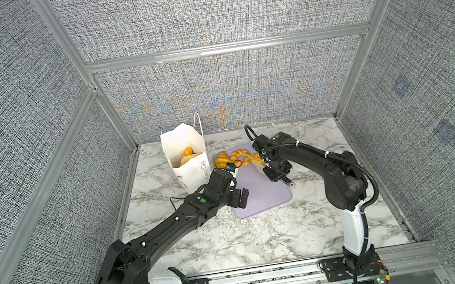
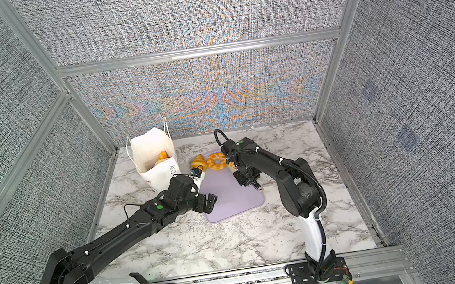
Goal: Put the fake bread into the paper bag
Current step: 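Squeeze the tongs on the puffy pastry and lift it with the right gripper, then carry the pastry over the bag with right gripper while left gripper steadies bag, then open the tongs to drop the puffy pastry into the bag, then move the open tongs over the ring donut while left gripper moves toward tray, then lower the tongs around the ring donut and squeeze with the right gripper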
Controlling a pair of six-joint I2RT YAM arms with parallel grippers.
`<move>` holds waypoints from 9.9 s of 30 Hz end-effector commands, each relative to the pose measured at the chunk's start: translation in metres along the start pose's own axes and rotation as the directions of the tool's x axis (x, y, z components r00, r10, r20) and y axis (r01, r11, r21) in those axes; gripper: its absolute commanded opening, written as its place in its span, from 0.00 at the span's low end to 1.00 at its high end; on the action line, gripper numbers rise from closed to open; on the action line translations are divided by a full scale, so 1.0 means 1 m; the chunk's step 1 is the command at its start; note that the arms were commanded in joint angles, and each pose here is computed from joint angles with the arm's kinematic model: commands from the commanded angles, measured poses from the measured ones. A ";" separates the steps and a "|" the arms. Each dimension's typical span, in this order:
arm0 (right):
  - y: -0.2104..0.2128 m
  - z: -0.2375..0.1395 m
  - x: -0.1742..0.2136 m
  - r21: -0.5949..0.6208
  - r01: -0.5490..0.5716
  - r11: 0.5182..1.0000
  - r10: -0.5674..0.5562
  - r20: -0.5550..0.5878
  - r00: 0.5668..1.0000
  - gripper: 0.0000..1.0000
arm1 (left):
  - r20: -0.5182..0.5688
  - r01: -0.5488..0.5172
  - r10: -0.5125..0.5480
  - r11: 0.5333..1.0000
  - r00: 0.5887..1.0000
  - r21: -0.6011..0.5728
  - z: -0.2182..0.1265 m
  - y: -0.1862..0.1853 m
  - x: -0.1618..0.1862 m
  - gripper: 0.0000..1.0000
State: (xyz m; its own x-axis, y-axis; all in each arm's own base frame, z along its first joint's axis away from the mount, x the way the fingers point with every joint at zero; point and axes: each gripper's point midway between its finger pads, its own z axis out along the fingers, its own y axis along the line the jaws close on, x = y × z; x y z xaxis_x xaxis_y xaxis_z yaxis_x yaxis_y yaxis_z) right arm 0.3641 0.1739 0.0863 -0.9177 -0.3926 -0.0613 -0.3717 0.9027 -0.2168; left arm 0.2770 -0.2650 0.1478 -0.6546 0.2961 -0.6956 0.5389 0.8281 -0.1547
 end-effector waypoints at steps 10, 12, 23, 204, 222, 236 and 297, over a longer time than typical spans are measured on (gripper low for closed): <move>0.002 -0.043 -0.006 -0.091 -0.050 0.995 0.062 0.132 0.989 0.34 | 0.067 0.016 -0.016 1.000 0.998 -0.005 -0.017 0.002 -0.010 0.99; 0.003 -0.054 -0.008 -0.113 -0.052 0.992 0.070 0.170 0.983 0.34 | 0.079 0.018 -0.018 1.000 0.997 -0.007 -0.020 0.003 -0.012 0.99; 0.029 -0.110 -0.010 -0.199 0.004 0.980 0.064 0.335 0.940 0.34 | 0.205 -0.005 0.010 1.000 0.979 -0.026 -0.044 0.006 -0.034 0.99; -0.003 0.023 -0.096 -0.220 0.120 0.968 -0.096 0.116 0.989 0.40 | 0.205 0.279 -0.261 0.958 0.943 -0.062 -0.025 -0.002 -0.102 0.99; -0.017 -0.012 -0.027 -0.199 0.161 0.967 -0.144 0.099 0.985 0.43 | 0.168 0.243 -0.233 0.969 0.958 -0.045 -0.018 -0.013 -0.100 0.99; -0.017 -0.009 -0.030 -0.186 0.176 0.967 -0.165 0.072 0.984 0.48 | 0.151 0.225 -0.215 0.973 0.965 -0.052 -0.013 -0.016 -0.100 0.99; 0.001 -0.066 -0.048 -0.302 0.158 0.940 -0.092 0.223 0.970 0.24 | 0.260 0.225 -0.196 0.971 0.946 -0.085 -0.078 -0.001 -0.108 0.99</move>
State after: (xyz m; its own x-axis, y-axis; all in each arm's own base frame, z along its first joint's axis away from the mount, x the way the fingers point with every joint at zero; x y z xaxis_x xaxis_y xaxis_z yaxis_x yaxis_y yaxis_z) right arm 0.3981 0.1977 0.1406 -0.8248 -0.5259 -0.2079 -0.5438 0.8384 0.0365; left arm 0.3067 -0.2635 0.2714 -0.5948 -0.0142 -0.8037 0.3271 0.9090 -0.2582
